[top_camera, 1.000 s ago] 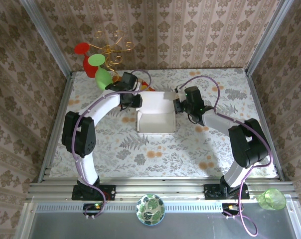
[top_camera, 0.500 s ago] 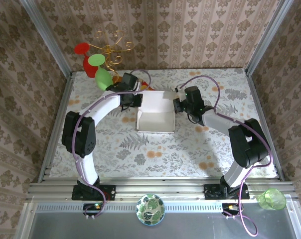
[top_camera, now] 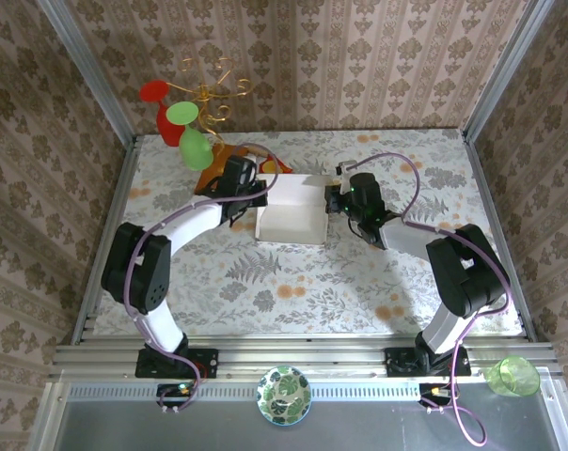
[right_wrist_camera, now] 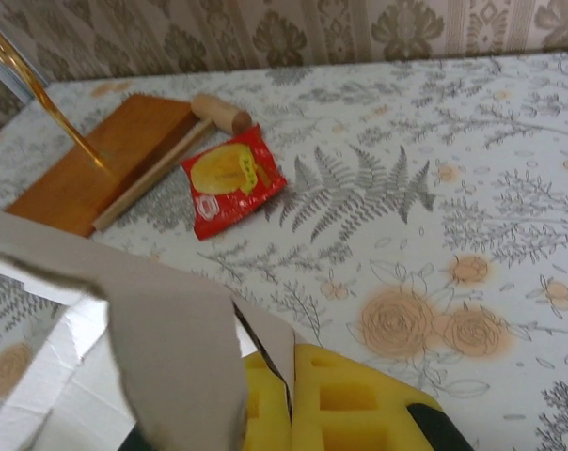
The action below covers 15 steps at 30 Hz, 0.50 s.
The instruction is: Fold the paper box
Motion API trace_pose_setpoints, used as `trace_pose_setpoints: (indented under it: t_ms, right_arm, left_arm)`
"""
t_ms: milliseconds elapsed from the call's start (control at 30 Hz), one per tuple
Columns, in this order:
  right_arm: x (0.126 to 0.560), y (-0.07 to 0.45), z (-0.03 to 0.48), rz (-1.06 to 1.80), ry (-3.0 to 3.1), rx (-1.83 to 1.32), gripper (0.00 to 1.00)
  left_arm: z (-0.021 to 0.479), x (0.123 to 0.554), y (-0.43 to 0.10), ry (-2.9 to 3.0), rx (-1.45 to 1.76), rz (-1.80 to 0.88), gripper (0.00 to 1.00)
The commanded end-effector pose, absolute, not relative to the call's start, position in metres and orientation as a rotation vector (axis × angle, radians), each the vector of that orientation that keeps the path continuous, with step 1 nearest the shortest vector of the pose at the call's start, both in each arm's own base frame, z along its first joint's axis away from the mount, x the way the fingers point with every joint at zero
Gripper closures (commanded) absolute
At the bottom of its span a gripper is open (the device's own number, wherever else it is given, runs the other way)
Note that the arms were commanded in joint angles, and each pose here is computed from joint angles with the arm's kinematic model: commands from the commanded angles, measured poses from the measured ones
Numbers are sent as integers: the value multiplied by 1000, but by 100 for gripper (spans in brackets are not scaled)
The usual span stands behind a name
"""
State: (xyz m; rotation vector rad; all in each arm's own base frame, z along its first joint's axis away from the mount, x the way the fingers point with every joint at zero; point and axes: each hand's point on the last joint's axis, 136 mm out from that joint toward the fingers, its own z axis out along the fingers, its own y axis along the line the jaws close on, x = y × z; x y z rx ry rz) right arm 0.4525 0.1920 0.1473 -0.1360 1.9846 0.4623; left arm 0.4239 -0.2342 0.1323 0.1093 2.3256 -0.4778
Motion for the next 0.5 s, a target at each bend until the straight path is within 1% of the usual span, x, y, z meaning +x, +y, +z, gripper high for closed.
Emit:
trace_pose_setpoints:
  t_ms: [0, 467]
  right_arm:
    - [458, 190, 144, 483, 1939, -63, 100]
    - [445, 187, 121, 465, 1955, -113, 100]
  left_arm:
    - [168, 435, -239, 2125, 72, -569, 100]
    - [160, 415, -234, 1919, 146, -599, 100]
